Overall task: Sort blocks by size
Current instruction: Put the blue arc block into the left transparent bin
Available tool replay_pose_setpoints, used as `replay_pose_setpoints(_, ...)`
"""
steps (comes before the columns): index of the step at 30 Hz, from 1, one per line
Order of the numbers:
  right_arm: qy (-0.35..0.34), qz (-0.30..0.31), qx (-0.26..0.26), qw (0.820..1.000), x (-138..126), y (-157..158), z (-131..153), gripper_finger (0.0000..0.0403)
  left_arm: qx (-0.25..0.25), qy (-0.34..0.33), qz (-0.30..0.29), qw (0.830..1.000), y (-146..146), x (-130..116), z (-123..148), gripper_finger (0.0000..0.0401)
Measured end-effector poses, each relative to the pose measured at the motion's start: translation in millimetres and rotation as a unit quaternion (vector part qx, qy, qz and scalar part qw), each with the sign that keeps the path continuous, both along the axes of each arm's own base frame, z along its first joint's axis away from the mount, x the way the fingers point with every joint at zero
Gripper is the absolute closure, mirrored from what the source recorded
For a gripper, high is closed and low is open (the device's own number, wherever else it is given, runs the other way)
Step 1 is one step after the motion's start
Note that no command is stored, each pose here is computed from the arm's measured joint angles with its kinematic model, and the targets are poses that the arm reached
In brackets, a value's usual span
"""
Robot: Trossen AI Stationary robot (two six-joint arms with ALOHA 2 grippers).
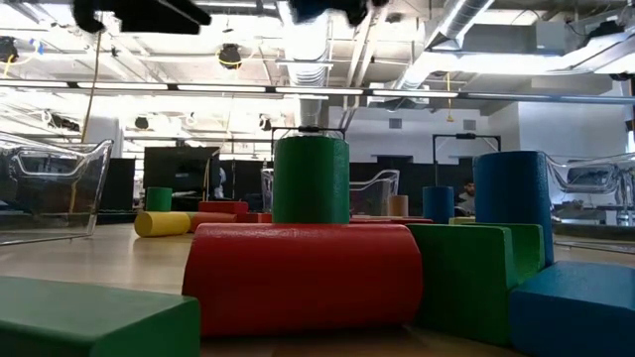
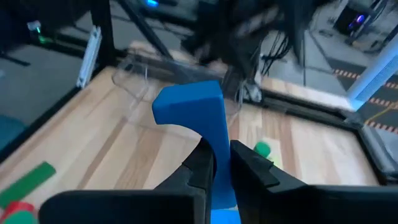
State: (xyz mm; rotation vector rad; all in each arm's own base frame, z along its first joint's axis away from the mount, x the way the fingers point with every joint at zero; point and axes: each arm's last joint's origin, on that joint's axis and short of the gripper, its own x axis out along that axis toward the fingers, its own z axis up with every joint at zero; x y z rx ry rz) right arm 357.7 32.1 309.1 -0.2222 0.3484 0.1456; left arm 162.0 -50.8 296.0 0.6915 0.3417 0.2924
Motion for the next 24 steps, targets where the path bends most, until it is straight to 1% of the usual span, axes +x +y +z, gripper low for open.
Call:
replay_pose_setpoints(5, -0.005, -0.006, 0.002, 1.0, 34.2, -3.5, -14.4, 0.0335, -0.076, -0.013, 0.001, 0.997, 11.2, -37.6, 4.0, 0.0186)
replay_pose_setpoints(9, -0.008, 0.013, 0.007, 1.0, 64.3, 0.0, -24.2, 0.0335, -0.128, 0.012, 0.012, 0.992, 18.2, -57.9, -4.5, 0.0186)
replay_pose_setpoints(12, -0.005, 0.029, 0.013, 0.999, 84.7, 5.6, -31.2, 0.0335, -0.162, 0.041, -0.006, 0.986, 18.5, -64.7, -10.8, 0.0186)
replay_pose_setpoints(14, -0.002, 0.045, 0.02, 0.999, 96.2, 7.3, -34.9, 0.0335, -0.17, 0.051, -0.039, 0.983, 14.9, -63.7, -10.7, 0.0186)
replay_pose_setpoints(16, 0.003, 0.058, 0.033, 0.998, 104.7, 8.3, -36.1, 0.0335, -0.153, 0.069, -0.065, 0.984, 10.4, -60.7, -12.1, 0.0186)
replay_pose_setpoints(19, 0.016, 0.068, 0.06, 0.996, 112.3, 6.1, -33.1, 0.0335, -0.098, 0.096, -0.083, 0.987, 2.4, -51.6, -15.5, 0.0186)
replay_pose_setpoints(24, 0.032, 0.06, 0.096, 0.993, 114.7, -1.7, -30.2, 0.0335, 0.0, 0.112, -0.08, 0.99, -11.5, -33.4, -19.8, 0.0186)
